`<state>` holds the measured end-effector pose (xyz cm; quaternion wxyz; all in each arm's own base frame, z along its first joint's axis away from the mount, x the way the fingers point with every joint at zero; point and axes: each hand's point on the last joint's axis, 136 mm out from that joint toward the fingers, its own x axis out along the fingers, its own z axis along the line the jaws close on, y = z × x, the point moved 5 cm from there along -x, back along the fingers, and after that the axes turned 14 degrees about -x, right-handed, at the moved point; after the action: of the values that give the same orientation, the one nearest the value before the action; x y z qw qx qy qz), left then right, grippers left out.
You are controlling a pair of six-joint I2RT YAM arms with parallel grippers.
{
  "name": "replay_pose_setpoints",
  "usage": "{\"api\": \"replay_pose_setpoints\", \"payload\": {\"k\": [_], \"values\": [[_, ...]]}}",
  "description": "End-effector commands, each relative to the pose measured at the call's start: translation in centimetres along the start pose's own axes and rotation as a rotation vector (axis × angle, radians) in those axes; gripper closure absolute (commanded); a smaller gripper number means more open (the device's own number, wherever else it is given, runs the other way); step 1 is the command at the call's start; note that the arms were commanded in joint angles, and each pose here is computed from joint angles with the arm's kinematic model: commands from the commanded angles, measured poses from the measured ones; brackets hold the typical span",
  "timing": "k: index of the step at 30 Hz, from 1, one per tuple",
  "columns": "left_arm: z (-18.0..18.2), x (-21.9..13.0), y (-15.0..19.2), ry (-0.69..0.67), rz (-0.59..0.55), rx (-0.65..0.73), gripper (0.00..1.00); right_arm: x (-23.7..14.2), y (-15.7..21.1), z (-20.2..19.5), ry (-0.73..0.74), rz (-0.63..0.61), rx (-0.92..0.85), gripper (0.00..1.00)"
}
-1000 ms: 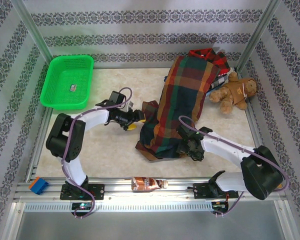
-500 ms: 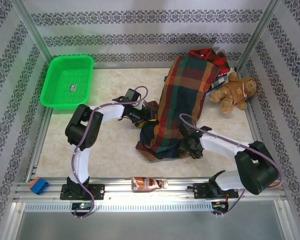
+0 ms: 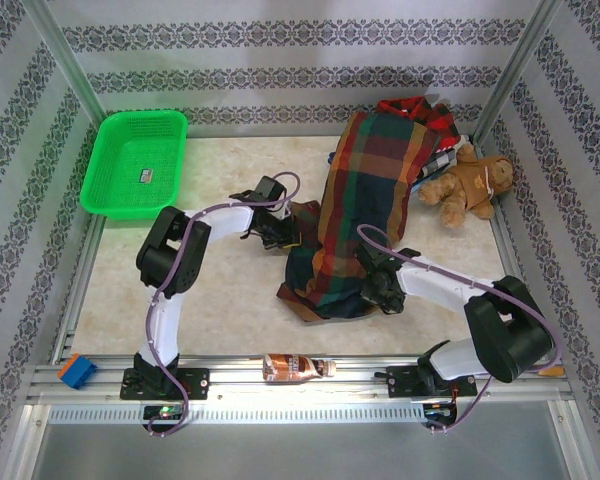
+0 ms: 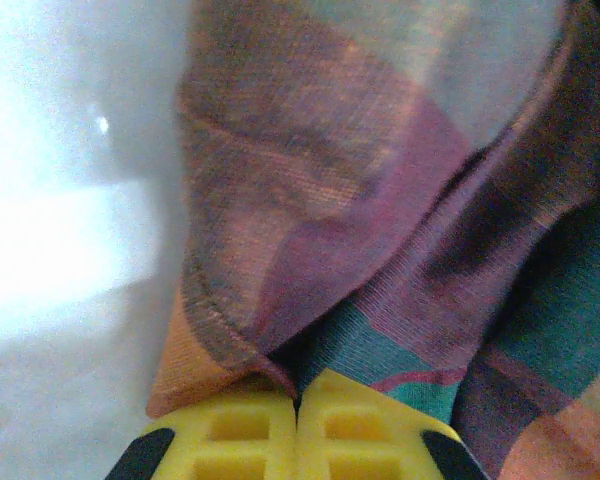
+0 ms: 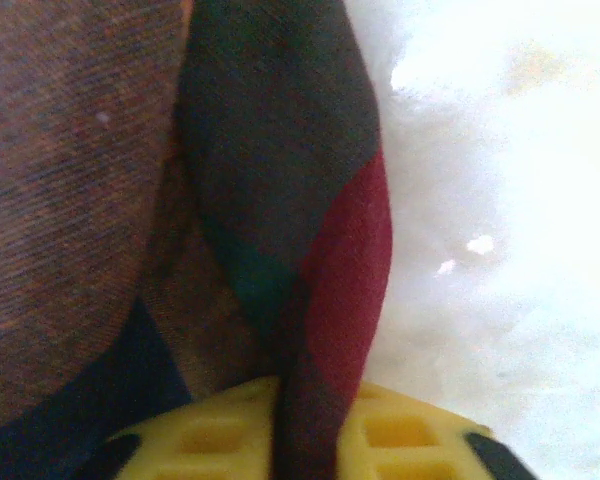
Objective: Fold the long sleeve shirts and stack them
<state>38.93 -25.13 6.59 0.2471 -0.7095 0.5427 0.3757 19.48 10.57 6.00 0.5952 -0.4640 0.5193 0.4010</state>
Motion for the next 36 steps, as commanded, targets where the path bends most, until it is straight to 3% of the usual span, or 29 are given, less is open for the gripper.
{"api": "replay_pose_setpoints", "payload": {"k": [1, 10, 13, 23, 30, 33, 35, 36], "values": [[0.4, -2.3, -2.7, -0.039, -0.097, 0.008, 1.0, -0.1, -0.9, 1.5, -0.094, -0.024, 0.037, 0.87], [0.2, -14.5, -10.7, 0.17, -0.426, -0.069, 1.0, -6.6, -2.3, 1.4, -0.201, -0.173, 0.083, 0.97], [0.4, -18.1, -12.6, 0.244, -0.487, -0.095, 1.0, -8.6, -2.7, 1.6, -0.272, -0.226, 0.108, 1.0], [-0.3, -23.7, -16.3, 0.322, -0.527, -0.039, 1.0, -12.0, -1.5, 5.0, -0.44, -0.184, 0.127, 0.98], [2.1, -27.2, -16.2, 0.311, -0.536, -0.01, 1.0, -12.5, 0.1, 14.4, -0.601, -0.03, 0.0, 0.91], [5.5, -28.3, -15.7, 0.283, -0.55, -0.064, 0.87, -11.8, 1.4, 20.2, -0.669, 0.068, -0.062, 0.81], [7.6, -29.2, -15.1, 0.284, -0.561, -0.114, 0.56, -11.3, 2.8, 23.9, -0.713, 0.145, -0.093, 0.69], [8.4, -29.7, -14.5, 0.282, -0.563, -0.142, 0.45, -10.9, 3.7, 25.9, -0.741, 0.199, -0.116, 0.58]]}}
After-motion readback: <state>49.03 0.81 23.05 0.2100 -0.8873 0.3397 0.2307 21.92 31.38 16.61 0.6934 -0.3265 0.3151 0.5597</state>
